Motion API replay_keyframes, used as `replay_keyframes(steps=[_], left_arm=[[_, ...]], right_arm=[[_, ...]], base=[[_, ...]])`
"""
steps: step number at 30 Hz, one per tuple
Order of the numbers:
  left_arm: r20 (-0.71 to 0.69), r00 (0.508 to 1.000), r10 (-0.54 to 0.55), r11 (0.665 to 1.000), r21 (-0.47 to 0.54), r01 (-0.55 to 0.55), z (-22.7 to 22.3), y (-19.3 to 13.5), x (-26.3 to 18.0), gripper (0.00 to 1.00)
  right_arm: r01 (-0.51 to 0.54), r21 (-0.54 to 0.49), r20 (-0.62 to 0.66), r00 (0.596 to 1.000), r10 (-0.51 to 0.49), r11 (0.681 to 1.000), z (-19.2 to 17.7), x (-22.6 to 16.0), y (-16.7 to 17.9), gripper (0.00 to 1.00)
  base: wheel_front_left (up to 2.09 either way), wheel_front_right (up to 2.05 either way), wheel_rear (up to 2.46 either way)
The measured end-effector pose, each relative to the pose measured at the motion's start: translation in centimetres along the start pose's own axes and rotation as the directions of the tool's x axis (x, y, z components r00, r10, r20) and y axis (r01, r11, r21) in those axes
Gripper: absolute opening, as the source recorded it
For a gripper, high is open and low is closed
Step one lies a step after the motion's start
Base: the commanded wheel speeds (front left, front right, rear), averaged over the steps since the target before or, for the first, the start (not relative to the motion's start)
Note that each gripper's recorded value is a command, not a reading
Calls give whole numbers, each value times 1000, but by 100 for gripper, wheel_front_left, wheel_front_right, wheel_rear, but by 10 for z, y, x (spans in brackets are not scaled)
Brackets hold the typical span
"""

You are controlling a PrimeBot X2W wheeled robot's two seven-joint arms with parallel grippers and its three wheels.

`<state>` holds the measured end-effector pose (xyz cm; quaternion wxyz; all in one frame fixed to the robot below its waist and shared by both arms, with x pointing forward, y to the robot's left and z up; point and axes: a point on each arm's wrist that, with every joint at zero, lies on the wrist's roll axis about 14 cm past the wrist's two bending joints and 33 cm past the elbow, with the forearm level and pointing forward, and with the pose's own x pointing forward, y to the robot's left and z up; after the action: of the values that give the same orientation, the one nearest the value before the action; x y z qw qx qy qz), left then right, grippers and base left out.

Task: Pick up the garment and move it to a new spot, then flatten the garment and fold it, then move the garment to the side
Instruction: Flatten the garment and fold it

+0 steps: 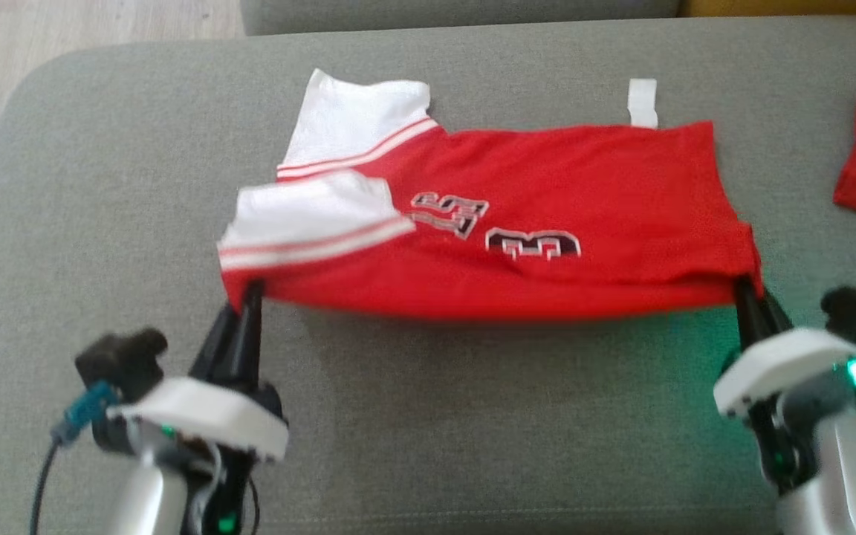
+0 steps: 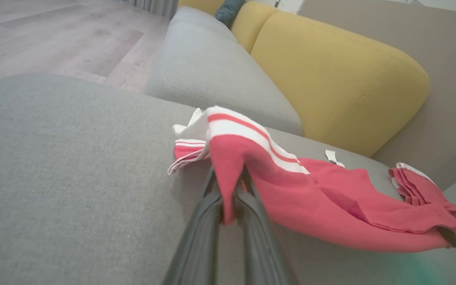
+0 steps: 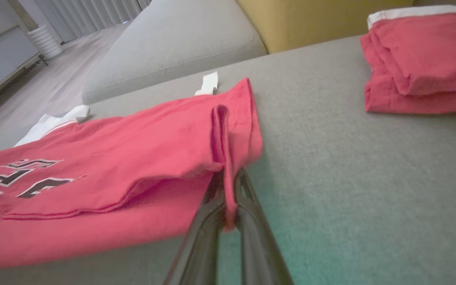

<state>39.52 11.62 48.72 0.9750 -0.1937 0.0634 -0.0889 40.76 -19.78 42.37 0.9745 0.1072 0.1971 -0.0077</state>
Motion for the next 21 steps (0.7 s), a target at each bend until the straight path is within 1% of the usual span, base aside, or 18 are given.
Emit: replay_keyframes(steps=[6, 9, 14, 15, 16, 17, 18, 19, 20, 21], left_arm=[[-136, 989, 50, 998, -26, -54, -39, 9, -33, 0], [-185, 981, 59, 997, -43, -68, -53, 10, -40, 0], [-223, 973, 60, 996, -46, -72, -63, 9, -40, 0], [-223, 973, 60, 996, -46, -72, -63, 9, -40, 0], [-230, 971, 59, 996, -45, -72, -66, 9, -39, 0], [-237, 970, 62, 996, -44, -75, -68, 10, -39, 0], [-247, 966, 71, 996, -40, -83, -70, 12, -39, 6], [-255, 964, 74, 996, -36, -86, -72, 14, -39, 31], [-260, 963, 76, 996, -31, -87, -73, 16, -39, 75], [-263, 961, 81, 996, -24, -91, -74, 18, -38, 100]], right_arm=[[29, 9, -87, 996, -28, 1000, -32, -29, -12, 0], [44, 17, -124, 991, -41, 999, -44, -38, -17, 0], [51, 17, -134, 990, -48, 999, -47, -39, -19, 1], [51, 17, -134, 990, -48, 999, -47, -39, -19, 29], [51, 17, -137, 989, -49, 999, -48, -39, -19, 29], [54, 17, -138, 989, -51, 998, -48, -39, -20, 47], [56, 17, -139, 989, -54, 998, -48, -40, -21, 96], [59, 18, -140, 989, -56, 998, -49, -40, -22, 100], [63, 19, -138, 989, -60, 998, -49, -41, -23, 100], [67, 19, -134, 989, -64, 998, -48, -41, -24, 100]], base=[[0, 0, 0], [0, 0, 0], [0, 0, 0], [0, 0, 0], [0, 0, 0], [0, 0, 0], [0, 0, 0], [0, 0, 0], [0, 0, 0], [0, 0, 0]])
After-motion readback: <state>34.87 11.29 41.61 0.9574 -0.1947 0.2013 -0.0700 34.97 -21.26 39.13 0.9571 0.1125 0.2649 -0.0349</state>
